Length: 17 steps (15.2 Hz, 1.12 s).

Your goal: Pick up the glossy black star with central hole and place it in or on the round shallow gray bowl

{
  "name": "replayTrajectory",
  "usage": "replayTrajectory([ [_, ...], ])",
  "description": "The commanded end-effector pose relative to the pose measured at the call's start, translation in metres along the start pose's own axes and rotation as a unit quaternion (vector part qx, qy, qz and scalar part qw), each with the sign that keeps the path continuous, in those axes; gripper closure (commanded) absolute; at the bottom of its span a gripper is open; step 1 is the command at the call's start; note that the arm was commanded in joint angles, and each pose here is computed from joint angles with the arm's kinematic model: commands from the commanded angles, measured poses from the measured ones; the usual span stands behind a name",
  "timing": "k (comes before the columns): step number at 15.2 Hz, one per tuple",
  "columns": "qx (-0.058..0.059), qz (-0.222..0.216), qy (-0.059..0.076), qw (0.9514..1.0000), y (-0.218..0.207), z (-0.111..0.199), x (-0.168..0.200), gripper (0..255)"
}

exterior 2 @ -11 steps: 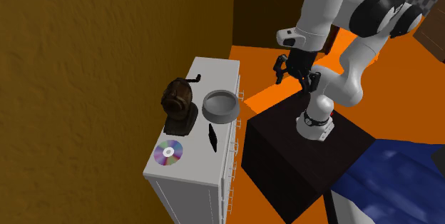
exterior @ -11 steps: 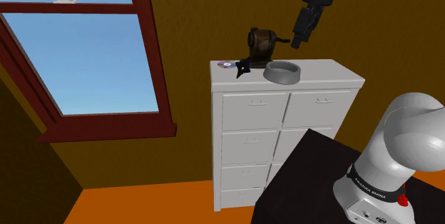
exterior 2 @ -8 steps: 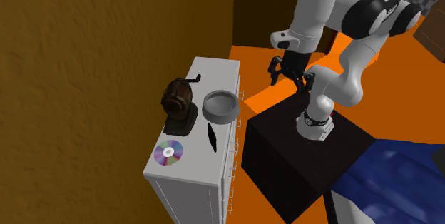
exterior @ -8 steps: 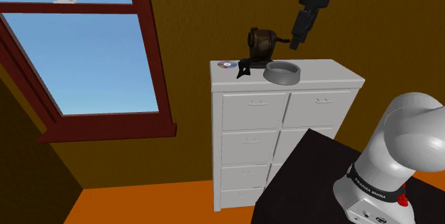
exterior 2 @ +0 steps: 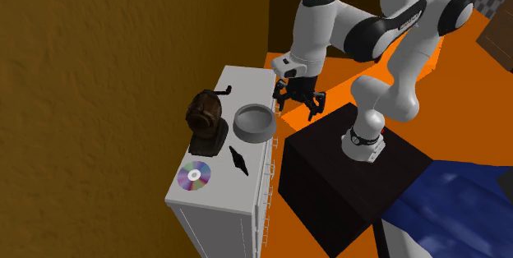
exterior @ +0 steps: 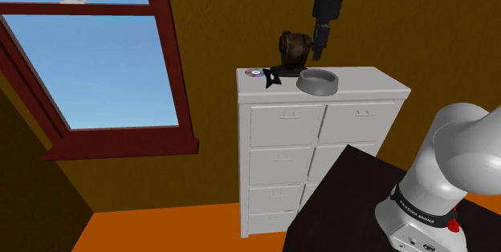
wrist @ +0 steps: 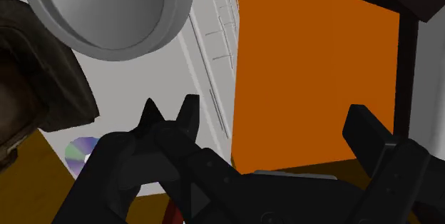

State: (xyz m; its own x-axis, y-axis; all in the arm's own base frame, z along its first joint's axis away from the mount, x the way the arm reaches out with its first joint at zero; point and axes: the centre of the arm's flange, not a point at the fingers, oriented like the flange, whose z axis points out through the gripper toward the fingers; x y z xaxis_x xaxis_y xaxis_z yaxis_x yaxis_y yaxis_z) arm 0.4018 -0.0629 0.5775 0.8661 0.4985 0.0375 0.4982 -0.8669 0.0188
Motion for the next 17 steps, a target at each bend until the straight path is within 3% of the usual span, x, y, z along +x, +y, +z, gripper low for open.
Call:
replayTrajectory([
  [1, 0.0, -0.054, -0.01, 0.9985, 0.021, 0.014, 0.016, 0],
  [4, 0.001, -0.128, -0.024, 0.9915, 0.045, 0.033, 0.044, 0],
  [7, 0.002, -0.202, -0.038, 0.9787, 0.066, 0.052, 0.075, 0],
  [10, 0.003, -0.274, -0.051, 0.9604, 0.082, 0.073, 0.108, 0],
  [14, 0.004, -0.368, -0.069, 0.9273, 0.095, 0.102, 0.154, 0],
  [15, 0.004, -0.377, -0.071, 0.9234, 0.095, 0.105, 0.159, 0],
  [17, 0.004, -0.377, -0.071, 0.9234, 0.096, 0.116, 0.157, 0],
])
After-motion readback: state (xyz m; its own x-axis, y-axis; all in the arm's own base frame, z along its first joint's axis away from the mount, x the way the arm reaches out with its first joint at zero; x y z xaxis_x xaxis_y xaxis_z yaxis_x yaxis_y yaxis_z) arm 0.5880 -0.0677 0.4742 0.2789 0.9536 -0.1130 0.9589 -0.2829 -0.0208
